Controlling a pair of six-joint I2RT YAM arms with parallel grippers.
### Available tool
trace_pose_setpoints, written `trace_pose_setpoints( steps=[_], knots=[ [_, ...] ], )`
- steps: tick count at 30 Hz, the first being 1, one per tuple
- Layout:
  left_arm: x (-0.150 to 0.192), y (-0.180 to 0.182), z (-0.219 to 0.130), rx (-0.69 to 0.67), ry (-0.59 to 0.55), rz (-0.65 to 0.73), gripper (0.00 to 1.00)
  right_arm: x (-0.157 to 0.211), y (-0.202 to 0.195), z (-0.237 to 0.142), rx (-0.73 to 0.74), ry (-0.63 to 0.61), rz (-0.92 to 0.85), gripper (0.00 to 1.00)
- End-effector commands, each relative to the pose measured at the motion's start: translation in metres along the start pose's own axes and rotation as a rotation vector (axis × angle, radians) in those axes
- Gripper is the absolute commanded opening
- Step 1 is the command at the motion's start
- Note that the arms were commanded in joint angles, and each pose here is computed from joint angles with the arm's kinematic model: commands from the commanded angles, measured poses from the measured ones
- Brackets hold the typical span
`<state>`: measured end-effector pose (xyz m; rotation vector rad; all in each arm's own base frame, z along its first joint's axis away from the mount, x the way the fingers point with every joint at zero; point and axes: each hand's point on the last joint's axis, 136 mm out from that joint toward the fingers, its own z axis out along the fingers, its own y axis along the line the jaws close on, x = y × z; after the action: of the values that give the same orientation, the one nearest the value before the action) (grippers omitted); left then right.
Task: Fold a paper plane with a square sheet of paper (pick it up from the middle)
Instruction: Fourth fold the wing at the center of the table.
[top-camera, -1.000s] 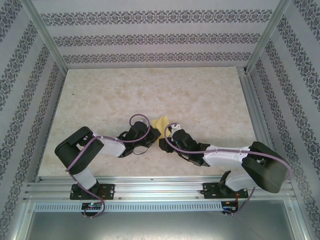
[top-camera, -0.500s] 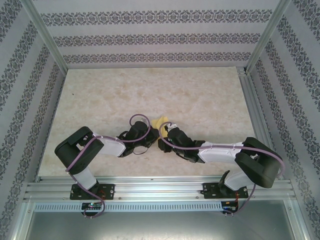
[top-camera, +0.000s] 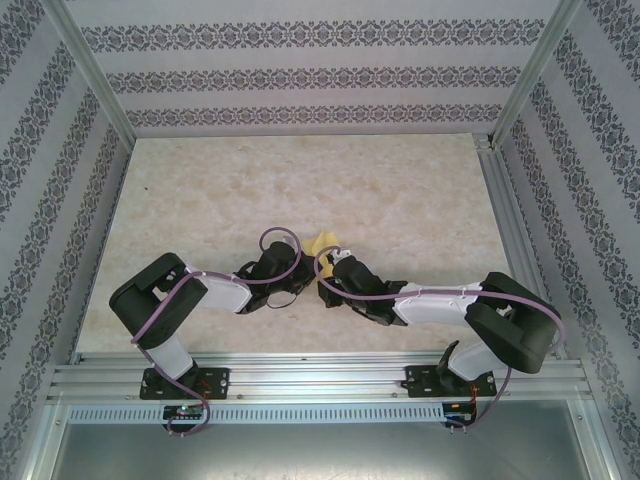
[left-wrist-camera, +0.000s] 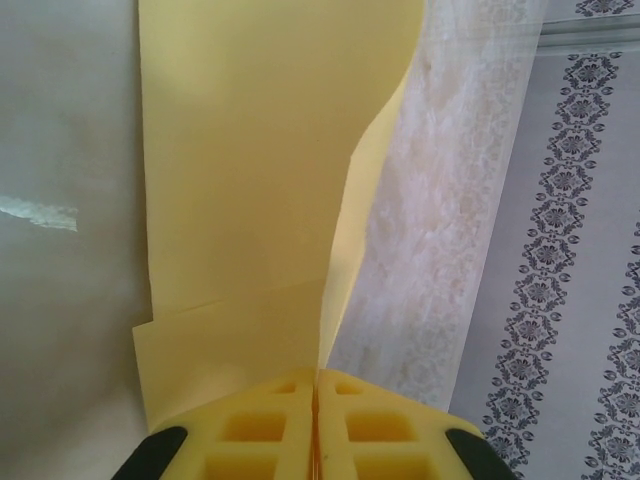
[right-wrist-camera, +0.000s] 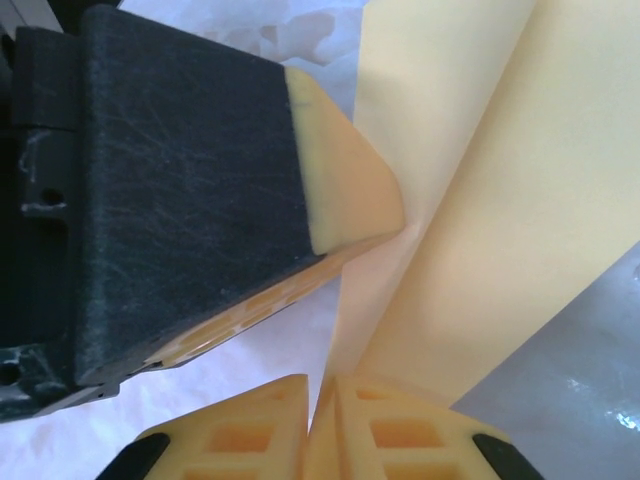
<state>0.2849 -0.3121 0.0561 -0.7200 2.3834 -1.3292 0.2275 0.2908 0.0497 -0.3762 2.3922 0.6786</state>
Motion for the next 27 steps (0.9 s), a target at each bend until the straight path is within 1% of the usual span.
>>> trace_pose_setpoints(
  steps=[1,2,4,6,14,18,22,25,27],
  knots=[
    [0.006,-0.01,0.0,0.009,0.021,0.032,0.14,-0.011,0.004,0.001,0.013,-0.039,-0.044,0.11],
    [0.006,-0.009,0.0,0.004,0.021,0.035,0.17,-0.012,0.003,0.001,0.016,-0.043,-0.051,0.11],
    [0.007,-0.01,-0.001,0.002,0.023,0.042,0.19,-0.011,0.001,0.0,0.025,-0.046,-0.074,0.09],
    [0.005,-0.012,-0.001,-0.002,0.02,0.054,0.24,-0.01,-0.001,0.0,0.034,-0.041,-0.099,0.09],
    [-0.01,-0.016,-0.003,-0.009,0.031,0.076,0.39,-0.003,-0.007,-0.001,0.076,-0.019,-0.21,0.08],
    [-0.009,-0.022,0.005,0.006,0.084,0.094,0.4,-0.004,-0.005,0.0,0.07,-0.02,-0.237,0.08],
    [-0.007,-0.028,0.01,0.021,0.107,0.107,0.4,-0.004,-0.007,0.001,0.085,-0.014,-0.247,0.08],
    [-0.006,-0.027,0.01,0.011,0.116,0.118,0.39,-0.003,-0.007,0.001,0.087,-0.011,-0.25,0.08],
    [-0.006,-0.024,0.01,-0.01,0.12,0.127,0.36,-0.003,-0.007,0.002,0.091,-0.01,-0.25,0.08]
  ],
)
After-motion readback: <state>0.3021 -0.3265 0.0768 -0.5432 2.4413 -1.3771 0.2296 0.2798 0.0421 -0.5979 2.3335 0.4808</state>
